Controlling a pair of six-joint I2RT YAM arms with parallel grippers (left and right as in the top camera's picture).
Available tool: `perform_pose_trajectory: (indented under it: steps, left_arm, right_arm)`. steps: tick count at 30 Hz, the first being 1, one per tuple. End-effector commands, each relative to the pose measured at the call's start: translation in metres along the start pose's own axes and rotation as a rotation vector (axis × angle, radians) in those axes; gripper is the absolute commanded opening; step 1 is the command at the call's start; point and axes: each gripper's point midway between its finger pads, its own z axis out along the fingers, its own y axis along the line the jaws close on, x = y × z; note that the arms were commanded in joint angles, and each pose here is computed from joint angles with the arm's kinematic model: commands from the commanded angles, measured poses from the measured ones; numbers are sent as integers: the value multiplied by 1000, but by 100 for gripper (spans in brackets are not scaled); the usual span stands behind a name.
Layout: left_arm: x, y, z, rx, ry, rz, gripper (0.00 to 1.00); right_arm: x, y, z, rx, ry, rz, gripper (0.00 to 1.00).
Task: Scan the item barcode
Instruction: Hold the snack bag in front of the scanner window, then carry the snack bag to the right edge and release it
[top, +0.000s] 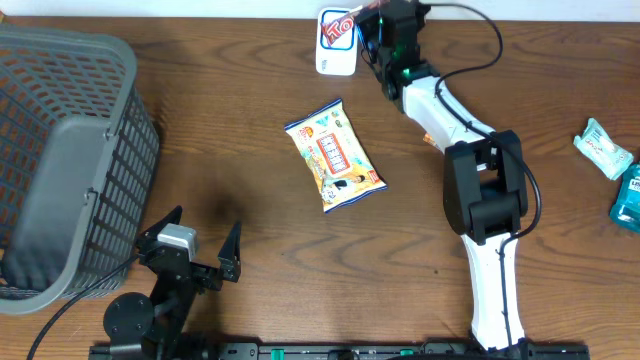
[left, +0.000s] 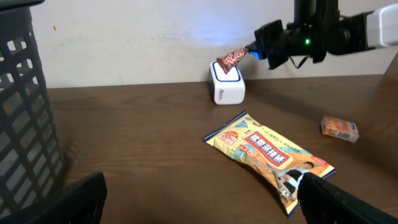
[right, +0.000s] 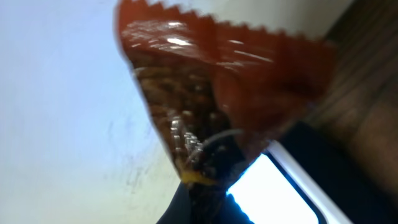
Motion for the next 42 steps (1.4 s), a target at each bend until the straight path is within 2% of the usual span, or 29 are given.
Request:
perform_pose_trajectory:
  steps: [1, 6, 12, 19, 21, 26, 33, 39, 42]
  left_arm:
    - [-3, 0, -1, -1, -7, 17, 98]
    - [-3, 0, -1, -1, -7, 17, 98]
    - [-3, 0, -1, -1, -7, 17, 98]
    - [-3, 0, -1, -1, -7, 17, 98]
    - [-3, 0, -1, -1, -7, 17, 98]
    - [-3, 0, -1, -1, -7, 17, 98]
    - [-3, 0, -1, -1, -7, 17, 98]
    - [-3, 0, -1, -1, -7, 17, 98]
    - [-3, 0, -1, -1, -7, 17, 98]
  right_arm:
    - [-3, 34, -9, -27, 25, -121, 2]
    - [-41, 40, -41, 134, -7, -274, 1]
    - [-117, 17, -105, 400, -135, -366, 1]
    - [-225, -59, -193, 792, -276, -353, 1]
    - [-271, -102, -234, 974, -364, -317, 1]
    - [-326, -165, -285, 1177, -486, -254, 1]
    - [-357, -251, -333, 1311, -516, -123, 1]
    - [-377, -279, -371, 1364, -541, -46, 2]
    - [-380, -282, -374, 1336, -492, -34, 15]
